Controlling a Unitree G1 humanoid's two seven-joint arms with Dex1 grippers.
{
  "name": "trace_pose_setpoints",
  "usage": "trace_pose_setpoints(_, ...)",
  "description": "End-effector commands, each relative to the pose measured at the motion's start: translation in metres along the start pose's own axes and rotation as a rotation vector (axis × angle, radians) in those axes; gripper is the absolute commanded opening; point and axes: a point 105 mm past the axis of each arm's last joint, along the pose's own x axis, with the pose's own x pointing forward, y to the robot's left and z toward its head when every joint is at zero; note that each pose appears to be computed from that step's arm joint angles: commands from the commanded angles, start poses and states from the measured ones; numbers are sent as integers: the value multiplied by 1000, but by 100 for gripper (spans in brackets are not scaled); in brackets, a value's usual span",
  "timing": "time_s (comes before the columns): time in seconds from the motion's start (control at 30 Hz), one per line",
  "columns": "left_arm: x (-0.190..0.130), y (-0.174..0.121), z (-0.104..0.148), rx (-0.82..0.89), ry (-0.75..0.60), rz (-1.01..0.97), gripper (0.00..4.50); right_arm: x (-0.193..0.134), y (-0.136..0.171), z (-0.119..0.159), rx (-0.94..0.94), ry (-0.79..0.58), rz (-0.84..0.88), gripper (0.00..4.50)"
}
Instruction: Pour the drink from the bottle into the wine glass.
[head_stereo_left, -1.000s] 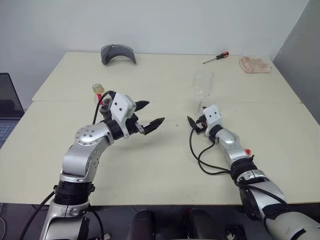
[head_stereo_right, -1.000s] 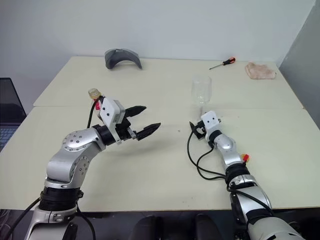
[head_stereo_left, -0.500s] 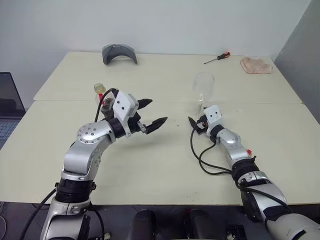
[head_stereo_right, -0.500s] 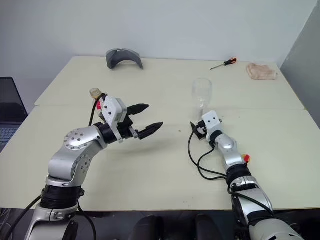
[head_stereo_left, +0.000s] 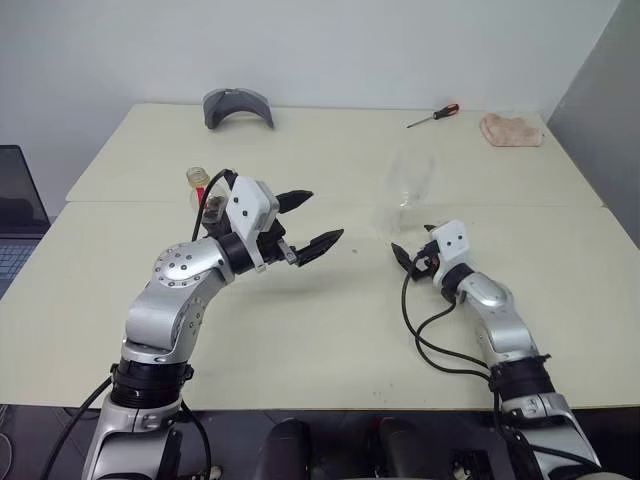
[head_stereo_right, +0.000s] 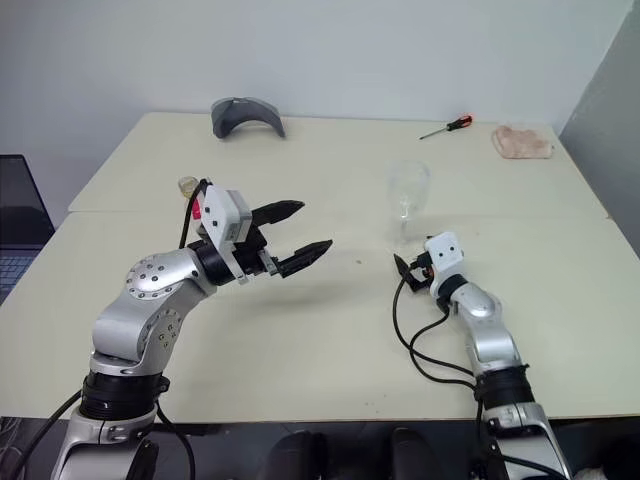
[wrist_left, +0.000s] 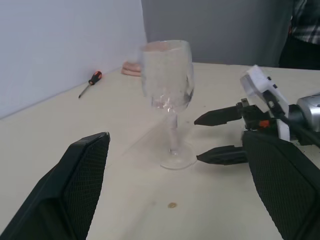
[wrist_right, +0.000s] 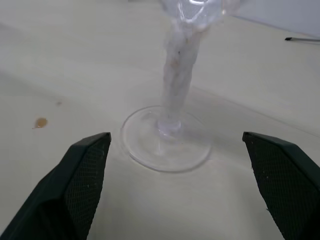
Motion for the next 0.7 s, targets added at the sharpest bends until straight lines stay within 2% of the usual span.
trace_pose_setpoints(0.03,-2,-3,15,33,-48,5,450,-12,-4,30,-4,-66,-11,449)
trace_pose_setpoints(0.3,-11,-11,11,-42,-61,46,450,-64,36,59,56,-150,191,449)
trace_pose_setpoints(0.43,-15,-3,9,-17,-66,143,450,-72,38,65,71,-163,198,449)
trace_pose_setpoints(0.6,-26,-2,0,-57,-60,279,450,-79,41,90,82,-241,176,449)
trace_pose_setpoints(0.7,-34,-1,-3,-46,-51,368,450,-84,57,100,67,-251,259,449)
